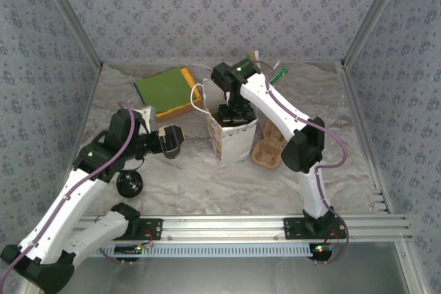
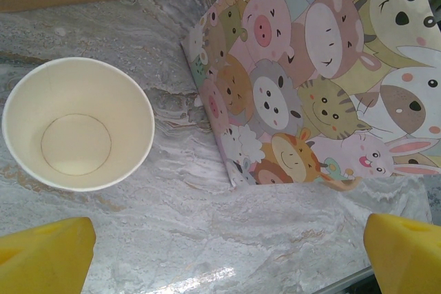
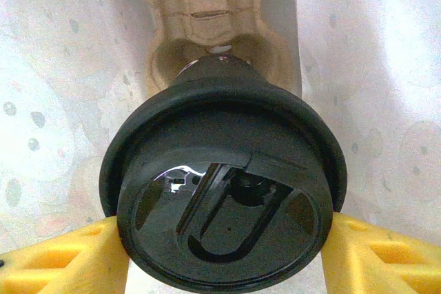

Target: Pack the takeout coffee

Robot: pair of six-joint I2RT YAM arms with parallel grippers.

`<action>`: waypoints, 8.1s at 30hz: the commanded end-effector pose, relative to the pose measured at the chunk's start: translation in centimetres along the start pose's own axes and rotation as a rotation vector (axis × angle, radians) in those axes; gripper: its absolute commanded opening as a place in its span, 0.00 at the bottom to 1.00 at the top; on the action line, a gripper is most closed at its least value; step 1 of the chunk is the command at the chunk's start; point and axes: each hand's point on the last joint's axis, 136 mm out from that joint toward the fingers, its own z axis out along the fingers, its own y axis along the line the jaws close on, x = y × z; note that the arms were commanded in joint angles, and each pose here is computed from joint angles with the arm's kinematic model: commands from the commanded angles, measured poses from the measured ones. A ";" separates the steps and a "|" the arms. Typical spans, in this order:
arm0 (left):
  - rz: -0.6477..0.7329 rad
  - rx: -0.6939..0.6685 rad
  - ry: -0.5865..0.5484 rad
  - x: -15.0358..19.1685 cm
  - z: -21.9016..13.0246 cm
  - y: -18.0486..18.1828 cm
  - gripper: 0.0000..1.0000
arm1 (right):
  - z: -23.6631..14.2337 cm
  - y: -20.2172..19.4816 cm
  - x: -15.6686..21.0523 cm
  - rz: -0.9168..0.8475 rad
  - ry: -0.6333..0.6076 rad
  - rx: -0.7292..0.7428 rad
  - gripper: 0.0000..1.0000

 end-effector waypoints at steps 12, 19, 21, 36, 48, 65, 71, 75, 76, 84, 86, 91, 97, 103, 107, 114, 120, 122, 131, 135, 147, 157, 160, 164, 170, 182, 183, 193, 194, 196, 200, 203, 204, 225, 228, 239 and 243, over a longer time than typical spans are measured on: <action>0.024 0.019 -0.002 -0.2 0.1 -0.5 0.99 | 0.4 -0.4 0.0 -0.006 0.018 0.000 0.68; 0.022 0.015 0.000 -0.2 0.1 -0.4 1.00 | 1.2 -0.4 -0.4 -0.008 0.023 -0.005 0.68; 0.020 0.013 0.001 -0.1 0.1 -0.4 1.00 | 1.3 -0.4 -0.6 -0.007 0.024 -0.009 0.68; 0.024 0.008 0.004 -0.3 0.4 -0.4 1.00 | 1.6 -0.3 -0.8 -0.006 0.032 -0.017 0.68; 0.027 0.010 0.000 -0.4 0.3 -0.5 1.00 | 1.4 -0.5 -0.7 -0.005 0.030 -0.012 0.68; 0.023 0.010 0.004 -0.2 0.1 -0.4 1.00 | 1.5 -0.4 -0.8 -0.005 0.028 -0.014 0.68; 0.024 0.011 0.001 -0.3 0.1 -0.4 1.00 | 1.6 -0.3 -0.8 -0.006 0.029 -0.015 0.68; 0.025 0.009 0.003 -0.2 0.2 -0.4 1.00 | 1.6 -0.3 -0.8 -0.006 0.030 -0.015 0.68; 0.025 0.010 0.003 -0.3 0.2 -0.4 1.00 | 1.6 -0.3 -0.8 -0.006 0.030 -0.014 0.68; 0.026 0.009 0.004 -0.3 0.3 -0.4 1.00 | 1.6 -0.3 -0.8 -0.005 0.029 -0.016 0.68; 0.027 0.010 0.003 -0.3 0.3 -0.5 1.00 | 1.6 -0.4 -0.9 -0.005 0.029 -0.013 0.68; 0.026 0.009 0.003 -0.3 0.4 -0.4 0.99 | 1.6 -0.3 -0.9 -0.005 0.029 -0.016 0.68; 0.026 0.009 0.003 -0.3 0.3 -0.5 1.00 | 1.6 -0.3 -0.8 -0.006 0.030 -0.015 0.68; 0.024 0.008 0.005 -0.3 0.4 -0.4 1.00 | 1.6 -0.4 -0.8 -0.005 0.029 -0.014 0.68; 0.024 0.009 0.002 -0.3 0.3 -0.4 1.00 | 1.6 -0.4 -0.8 -0.005 0.029 -0.014 0.68; 0.024 0.008 0.004 -0.3 0.3 -0.4 1.00 | 1.9 -0.3 -0.8 -0.006 0.032 -0.014 0.68; 0.025 0.007 0.003 -0.2 0.0 -0.4 0.99 | 2.6 -0.2 -0.8 -0.008 0.040 -0.013 0.68; 0.025 0.006 0.002 -0.2 -0.1 -0.4 1.00 | 2.7 -0.1 -0.8 -0.009 0.042 -0.014 0.68; 0.020 0.006 -0.004 -0.2 -0.3 -0.3 1.00 | 3.3 -0.2 -0.7 -0.015 0.051 -0.008 0.68; 0.020 0.004 -0.003 -0.1 -0.3 -0.3 1.00 | 3.2 -0.3 -0.7 -0.013 0.050 -0.009 0.68; 0.018 0.006 -0.003 -0.2 -0.2 -0.3 1.00 | 3.0 -0.3 -0.7 -0.012 0.046 -0.008 0.68; 0.016 0.006 -0.003 -0.2 -0.2 -0.3 1.00 | 2.9 -0.4 -0.7 -0.011 0.045 -0.005 0.68; 0.013 0.007 -0.001 -0.1 -0.1 -0.3 1.00 | 2.9 -0.4 -0.7 -0.011 0.045 -0.005 0.68; 0.015 0.006 -0.002 -0.1 -0.2 -0.3 1.00 | 2.9 -0.4 -0.7 -0.011 0.045 -0.005 0.68; 0.016 0.008 -0.003 -0.1 -0.2 -0.3 1.00 | 3.0 -0.4 -0.7 -0.012 0.046 -0.007 0.68; 0.015 0.008 -0.003 -0.1 -0.2 -0.3 1.00 | 3.0 -0.5 -0.7 -0.009 0.044 -0.005 0.68; 0.015 0.008 -0.004 -0.2 -0.1 -0.3 1.00 | 3.0 -0.5 -0.7 -0.009 0.044 -0.005 0.68; 0.017 0.010 -0.005 -0.2 -0.2 -0.4 1.00 | 3.1 -0.4 -0.7 -0.008 0.045 -0.008 0.68; 0.018 0.009 -0.004 -0.2 -0.1 -0.4 1.00 | 3.1 -0.4 -0.7 -0.007 0.045 -0.009 0.68; 0.021 0.010 -0.004 -0.3 -0.1 -0.4 1.00 | 3.1 -0.5 -0.8 -0.008 0.044 -0.006 0.68; 0.023 0.006 -0.003 -0.3 -0.2 -0.4 1.00 | 3.4 -0.4 -0.8 -0.007 0.046 -0.009 0.68; 0.023 0.004 -0.004 -0.3 -0.2 -0.3 1.00 | 3.8 -0.4 -0.8 -0.005 0.053 -0.009 0.68; 0.024 0.004 -0.002 -0.2 -0.2 -0.3 1.00 | 3.9 -0.3 -0.8 -0.006 0.055 -0.009 0.68; 0.021 0.001 -0.001 -0.1 -0.1 -0.2 1.00 | 4.7 -0.2 -0.7 -0.006 0.063 -0.008 0.68; 0.019 0.001 -0.002 -0.1 -0.2 -0.1 1.00 | 5.1 -0.2 -0.7 -0.007 0.069 -0.010 0.68; 0.015 0.001 0.000 0.0 -0.2 -0.1 1.00 | 5.2 -0.1 -0.5 -0.011 0.072 -0.009 0.68; 0.015 0.003 -0.002 0.0 -0.2 -0.2 1.00 | 4.8 -0.1 -0.5 -0.011 0.066 -0.008 0.68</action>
